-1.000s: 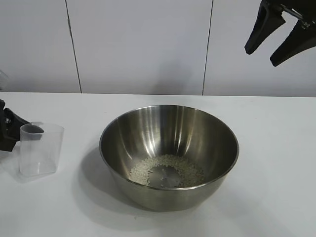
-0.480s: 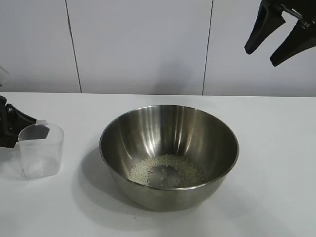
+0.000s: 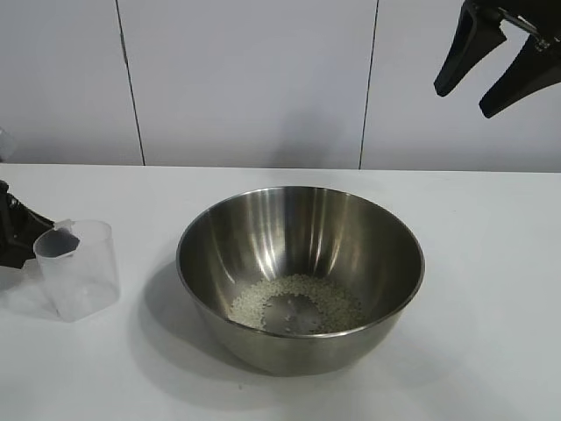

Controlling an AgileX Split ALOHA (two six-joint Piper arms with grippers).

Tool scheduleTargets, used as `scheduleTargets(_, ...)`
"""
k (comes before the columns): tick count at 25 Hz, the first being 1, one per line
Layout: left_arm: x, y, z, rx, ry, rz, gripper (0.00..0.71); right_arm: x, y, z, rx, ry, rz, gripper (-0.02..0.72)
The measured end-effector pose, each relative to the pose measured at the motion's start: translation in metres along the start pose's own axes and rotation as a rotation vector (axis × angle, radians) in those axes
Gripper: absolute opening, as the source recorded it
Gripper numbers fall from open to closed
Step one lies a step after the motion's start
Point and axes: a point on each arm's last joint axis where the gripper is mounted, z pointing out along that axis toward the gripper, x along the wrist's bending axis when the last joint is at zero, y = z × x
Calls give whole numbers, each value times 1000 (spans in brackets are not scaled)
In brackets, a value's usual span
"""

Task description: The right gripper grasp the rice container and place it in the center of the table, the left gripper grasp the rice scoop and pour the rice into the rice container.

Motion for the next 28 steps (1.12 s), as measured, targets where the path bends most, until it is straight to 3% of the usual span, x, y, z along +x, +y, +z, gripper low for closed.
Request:
scheduleTargets(7, 1, 8, -8, 5, 19, -8, 230, 0, 0, 0, 0, 0, 0, 371)
scheduleTargets(10, 1, 12, -14, 23, 38, -12, 269, 0, 0, 0, 0, 0, 0, 371)
scheduleTargets(14, 1, 8, -14, 76, 32, -10, 339, 0, 0, 0, 0, 2, 1, 371)
scheduleTargets(18, 1, 0, -15, 162, 37, -62, 354, 1, 0, 0, -1, 7, 4, 371)
scheduleTargets(23, 11, 2, -26, 211, 197, -248, 354, 1, 0, 0, -3, 12, 8, 371)
scheduleTargets(28, 27, 20, -49, 104, 462, -585, 354, 1, 0, 0, -5, 13, 8, 371)
